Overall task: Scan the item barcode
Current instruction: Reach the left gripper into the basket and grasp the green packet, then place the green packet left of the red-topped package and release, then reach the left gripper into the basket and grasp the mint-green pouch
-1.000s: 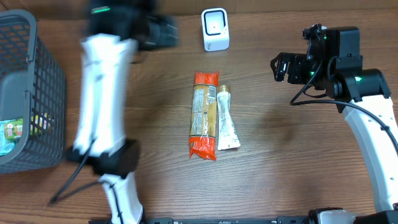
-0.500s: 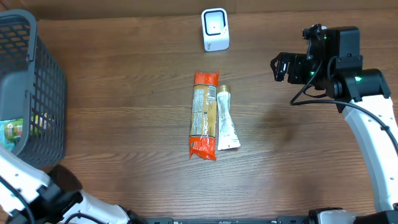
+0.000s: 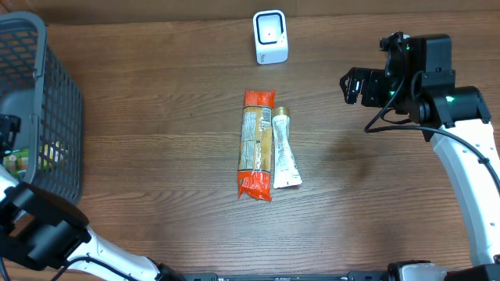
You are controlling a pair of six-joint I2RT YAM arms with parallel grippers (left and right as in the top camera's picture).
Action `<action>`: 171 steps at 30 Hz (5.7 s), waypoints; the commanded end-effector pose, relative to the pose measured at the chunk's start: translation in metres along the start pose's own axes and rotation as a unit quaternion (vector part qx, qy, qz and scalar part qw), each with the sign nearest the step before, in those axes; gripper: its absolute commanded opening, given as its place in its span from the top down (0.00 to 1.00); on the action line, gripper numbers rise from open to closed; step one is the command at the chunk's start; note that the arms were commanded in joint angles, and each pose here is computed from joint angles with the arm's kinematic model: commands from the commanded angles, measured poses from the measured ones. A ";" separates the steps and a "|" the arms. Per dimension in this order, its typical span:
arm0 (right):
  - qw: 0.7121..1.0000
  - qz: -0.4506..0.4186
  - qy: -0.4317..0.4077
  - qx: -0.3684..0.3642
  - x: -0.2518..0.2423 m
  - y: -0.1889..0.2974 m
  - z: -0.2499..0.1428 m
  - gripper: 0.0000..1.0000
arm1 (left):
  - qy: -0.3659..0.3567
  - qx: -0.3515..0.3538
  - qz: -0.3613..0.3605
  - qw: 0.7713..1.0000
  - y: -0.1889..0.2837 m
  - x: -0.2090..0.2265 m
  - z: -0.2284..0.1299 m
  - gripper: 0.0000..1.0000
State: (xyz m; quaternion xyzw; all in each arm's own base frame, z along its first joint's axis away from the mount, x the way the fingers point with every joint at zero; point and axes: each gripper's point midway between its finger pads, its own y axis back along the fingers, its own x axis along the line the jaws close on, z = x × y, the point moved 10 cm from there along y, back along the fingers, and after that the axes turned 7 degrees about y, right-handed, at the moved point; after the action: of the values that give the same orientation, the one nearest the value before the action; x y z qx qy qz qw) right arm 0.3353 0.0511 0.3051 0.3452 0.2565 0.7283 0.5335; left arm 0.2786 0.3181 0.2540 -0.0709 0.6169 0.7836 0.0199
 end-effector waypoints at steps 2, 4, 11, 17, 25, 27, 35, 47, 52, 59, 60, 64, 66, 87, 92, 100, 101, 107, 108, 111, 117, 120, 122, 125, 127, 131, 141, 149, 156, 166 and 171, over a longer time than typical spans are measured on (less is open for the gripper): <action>1.000 -0.002 0.004 -0.009 0.002 0.005 0.006 0.00 | 0.013 0.009 0.047 0.999 -0.050 0.002 -0.002 0.00; 1.000 -0.002 0.003 -0.007 0.002 0.005 0.005 0.00 | 0.012 0.011 0.049 0.999 -0.069 -0.001 -0.002 0.00; 1.000 -0.003 0.002 0.001 0.002 0.005 0.003 0.00 | 0.011 0.049 0.042 0.998 -0.125 -0.010 -0.006 0.00; 1.000 -0.003 0.001 0.002 0.002 0.005 0.003 0.00 | -0.021 0.084 0.017 0.996 -0.137 -0.015 -0.011 0.34; 1.000 -0.002 0.003 -0.008 0.002 0.005 0.006 0.00 | -0.087 0.086 -0.031 0.992 -0.100 -0.022 -0.007 0.96; 1.000 -0.002 0.004 -0.010 0.002 0.005 0.006 0.00 | -0.090 0.073 -0.042 0.992 -0.081 -0.024 -0.003 0.96; 1.000 -0.002 0.004 -0.011 0.002 0.005 0.007 0.00 | -0.137 -0.027 -0.183 0.973 0.060 -0.041 0.017 0.93; 1.000 -0.002 0.004 -0.010 0.002 0.005 0.006 0.00 | -0.336 -0.144 -0.343 0.865 0.256 -0.031 -0.091 0.90; 1.000 -0.002 0.004 -0.010 0.002 0.005 0.006 0.00 | -0.490 0.015 -0.263 0.831 0.210 -0.060 -0.195 0.90; 1.000 -0.003 0.004 -0.007 0.002 0.005 0.005 0.00 | -0.612 0.183 -0.101 0.763 0.079 -0.088 -0.325 0.91; 1.000 -0.003 0.004 -0.007 0.002 0.005 0.005 0.00 | -0.624 0.199 -0.093 0.750 0.062 -0.089 -0.345 0.91; 1.000 -0.003 0.003 -0.006 0.002 0.005 0.005 0.00 | -0.665 0.224 -0.066 0.709 0.014 -0.090 -0.406 0.90; 1.000 -0.003 0.003 -0.005 0.002 0.004 0.005 0.00 | -0.677 0.222 -0.045 0.700 -0.001 -0.089 -0.425 0.88; 1.000 -0.021 0.001 0.004 0.000 0.005 0.002 0.00 | -0.592 -0.006 -0.170 0.788 0.187 -0.108 -0.347 0.00; 1.000 -0.021 0.001 0.004 -0.001 0.005 0.002 0.00 | -0.443 -0.119 -0.221 0.861 0.251 -0.075 -0.242 0.00; 1.000 -0.020 0.002 0.001 0.000 0.005 0.003 0.00 | -0.141 -0.168 -0.151 0.964 0.234 -0.003 -0.064 0.00; 1.000 -0.020 0.002 0.001 0.000 0.005 0.003 0.00 | -0.128 -0.166 -0.137 0.968 0.225 0.001 -0.050 0.00; 1.000 -0.021 0.001 0.003 -0.001 0.005 0.002 0.00 | -0.136 -0.157 -0.021 0.978 0.171 0.009 -0.003 0.05; 1.000 -0.021 0.001 0.005 -0.001 0.005 0.002 0.00 | -0.135 -0.158 0.001 0.978 0.162 0.009 0.002 0.04; 1.000 -0.021 0.001 0.004 -0.001 0.005 0.002 0.00 | -0.137 -0.139 0.019 0.981 0.138 0.001 0.010 0.04; 1.000 -0.021 0.001 0.004 -0.001 0.005 0.002 0.00 | -0.196 -0.098 0.040 0.975 0.094 -0.020 0.013 0.05; 1.000 -0.020 0.001 0.003 -0.001 0.003 0.002 0.00 | -0.215 -0.074 0.046 0.973 0.076 -0.025 0.012 0.05; 1.000 -0.021 0.000 0.007 -0.001 0.001 0.002 0.00 | -0.229 -0.055 0.056 0.970 0.060 -0.026 0.011 0.06; 1.000 -0.022 -0.002 0.017 -0.003 -0.006 0.000 0.00 | -0.240 -0.031 0.074 0.967 0.038 -0.024 0.008 0.07; 0.999 -0.022 -0.004 0.027 -0.005 -0.012 -0.001 0.00 | -0.249 -0.013 0.087 0.965 0.021 -0.022 0.005 0.08; 0.999 -0.022 -0.009 0.047 -0.008 -0.026 -0.004 0.00 | -0.291 0.010 0.099 0.952 -0.017 -0.022 -0.003 0.09; 0.999 -0.021 -0.007 0.036 -0.009 -0.030 0.000 0.00 | -0.450 -0.020 0.077 0.890 -0.064 -0.029 0.003 0.03; 0.999 -0.021 -0.007 0.038 -0.009 -0.030 -0.001 0.00 | -0.557 -0.003 0.085 0.826 -0.095 -0.020 -0.003 0.00; 0.999 -0.021 -0.009 0.038 -0.009 -0.030 -0.001 0.00 | -0.546 -0.030 0.117 0.829 -0.110 -0.008 0.009 0.00; 0.999 -0.019 -0.009 0.038 -0.009 -0.030 -0.001 0.00 | -0.519 -0.060 0.116 0.845 -0.112 0.008 0.038 0.00; 0.999 -0.019 -0.009 0.038 -0.009 -0.030 -0.001 0.00 | -0.527 -0.065 0.090 0.843 -0.117 0.013 0.046 0.00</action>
State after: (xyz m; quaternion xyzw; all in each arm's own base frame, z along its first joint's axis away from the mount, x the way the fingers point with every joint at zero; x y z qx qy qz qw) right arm 0.3526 0.0499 0.2702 0.3758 0.2965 0.6962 0.5349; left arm 0.2789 0.3880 0.1575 0.4040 0.4636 0.7503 0.2426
